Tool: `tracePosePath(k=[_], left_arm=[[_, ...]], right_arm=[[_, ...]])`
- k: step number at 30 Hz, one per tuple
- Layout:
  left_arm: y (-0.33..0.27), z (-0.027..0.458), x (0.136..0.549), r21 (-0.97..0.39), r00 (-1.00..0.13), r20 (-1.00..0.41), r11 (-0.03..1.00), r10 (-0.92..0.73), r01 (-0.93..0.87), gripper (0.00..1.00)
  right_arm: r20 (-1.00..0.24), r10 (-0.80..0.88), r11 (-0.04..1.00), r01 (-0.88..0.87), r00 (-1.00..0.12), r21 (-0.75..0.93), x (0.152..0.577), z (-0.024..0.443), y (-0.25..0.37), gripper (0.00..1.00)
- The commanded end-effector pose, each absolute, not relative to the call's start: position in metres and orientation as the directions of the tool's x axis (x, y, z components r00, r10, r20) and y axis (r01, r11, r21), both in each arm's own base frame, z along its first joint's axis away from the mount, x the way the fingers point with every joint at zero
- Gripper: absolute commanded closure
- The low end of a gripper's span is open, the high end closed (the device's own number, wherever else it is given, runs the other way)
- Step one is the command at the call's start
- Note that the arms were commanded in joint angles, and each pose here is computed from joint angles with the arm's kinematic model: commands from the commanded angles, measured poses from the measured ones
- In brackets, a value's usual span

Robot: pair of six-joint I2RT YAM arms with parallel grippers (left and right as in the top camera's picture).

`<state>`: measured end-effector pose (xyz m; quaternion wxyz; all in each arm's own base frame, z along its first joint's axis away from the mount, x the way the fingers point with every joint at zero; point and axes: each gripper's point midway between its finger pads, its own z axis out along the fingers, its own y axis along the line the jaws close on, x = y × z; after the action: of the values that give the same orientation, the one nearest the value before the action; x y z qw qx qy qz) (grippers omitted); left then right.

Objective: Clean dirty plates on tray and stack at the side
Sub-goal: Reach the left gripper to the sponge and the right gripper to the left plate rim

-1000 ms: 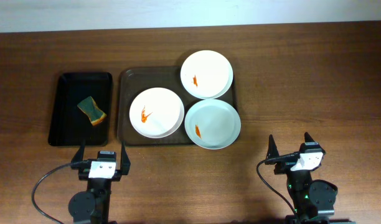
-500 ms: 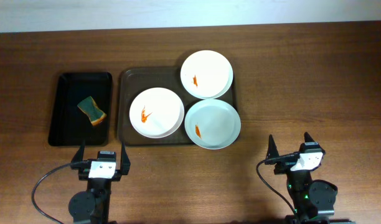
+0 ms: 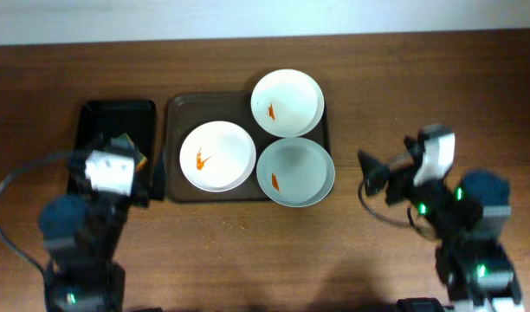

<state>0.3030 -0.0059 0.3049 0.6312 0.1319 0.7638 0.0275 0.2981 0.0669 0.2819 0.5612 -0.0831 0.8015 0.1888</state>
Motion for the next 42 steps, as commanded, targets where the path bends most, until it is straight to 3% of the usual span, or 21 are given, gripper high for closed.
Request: tracePosePath(k=[1,3,5,8,11,13,14,15,16,20,21,23,27,42], left_arm=[[-0.004,0.302,0.347,0.127,-0.372,-0.906,0.968,0.201,0.215,0.01],[-0.005,0.283,0.369,0.051,-0.533,-0.826,0.967,0.182,0.251,0.01],[-0.014,0.275,0.392,-0.039,-0.621,-0.766,0.952,0.167,0.304,0.01],[-0.034,0.242,0.417,-0.185,-0.692,-0.707,0.906,0.146,0.380,0.01],[-0.053,0.215,0.405,-0.354,-0.783,-0.614,0.851,0.101,0.388,0.01],[-0.051,0.210,0.406,-0.347,-0.792,-0.602,0.859,0.103,0.376,0.01],[-0.034,0.201,0.413,-0.323,-0.824,-0.566,0.912,0.030,0.254,0.01],[-0.003,0.188,0.418,-0.280,-0.854,-0.501,0.960,-0.143,0.003,0.01],[0.017,0.182,0.418,-0.238,-0.843,-0.481,0.962,-0.239,-0.137,0.01],[0.063,0.180,0.416,-0.161,-0.774,-0.489,0.913,-0.403,-0.374,0.01],[0.067,0.180,0.415,-0.143,-0.771,-0.494,0.912,-0.403,-0.385,0.01],[0.069,0.179,0.415,-0.132,-0.770,-0.495,0.911,-0.402,-0.391,0.01],[0.071,0.171,0.416,-0.119,-0.778,-0.481,0.910,-0.404,-0.398,0.01],[0.073,0.167,0.416,-0.110,-0.782,-0.475,0.909,-0.404,-0.402,0.01]], right_arm=[[-0.855,0.086,0.887,-0.352,-0.511,0.300,0.332,0.294,0.076,0.02],[-0.762,0.088,0.886,-0.300,-0.642,0.355,0.358,0.286,0.075,0.02],[-0.660,0.077,0.881,-0.259,-0.747,0.396,0.379,0.275,0.081,0.02],[-0.640,0.078,0.851,-0.283,-0.765,0.443,0.417,0.264,0.096,0.02],[-0.633,0.073,0.823,-0.312,-0.771,0.475,0.431,0.252,0.106,0.01],[-0.640,0.039,0.822,-0.339,-0.768,0.457,0.434,0.246,0.123,0.02],[-0.650,-0.002,0.832,-0.362,-0.760,0.421,0.435,0.241,0.142,0.02],[-0.645,-0.017,0.851,-0.350,-0.764,0.391,0.435,0.235,0.155,0.02],[-0.639,-0.024,0.866,-0.334,-0.769,0.371,0.435,0.231,0.167,0.02],[-0.591,-0.040,0.882,-0.306,-0.805,0.357,0.436,0.208,0.223,0.01],[-0.567,-0.040,0.887,-0.291,-0.823,0.359,0.436,0.195,0.239,0.06],[-0.502,-0.031,0.895,-0.248,-0.864,0.371,0.431,0.161,0.268,0.30],[-0.440,-0.056,0.902,-0.234,-0.896,0.362,0.419,0.114,0.306,0.50],[-0.282,-0.059,0.946,-0.144,-0.957,0.290,0.419,0.015,0.310,0.70]])
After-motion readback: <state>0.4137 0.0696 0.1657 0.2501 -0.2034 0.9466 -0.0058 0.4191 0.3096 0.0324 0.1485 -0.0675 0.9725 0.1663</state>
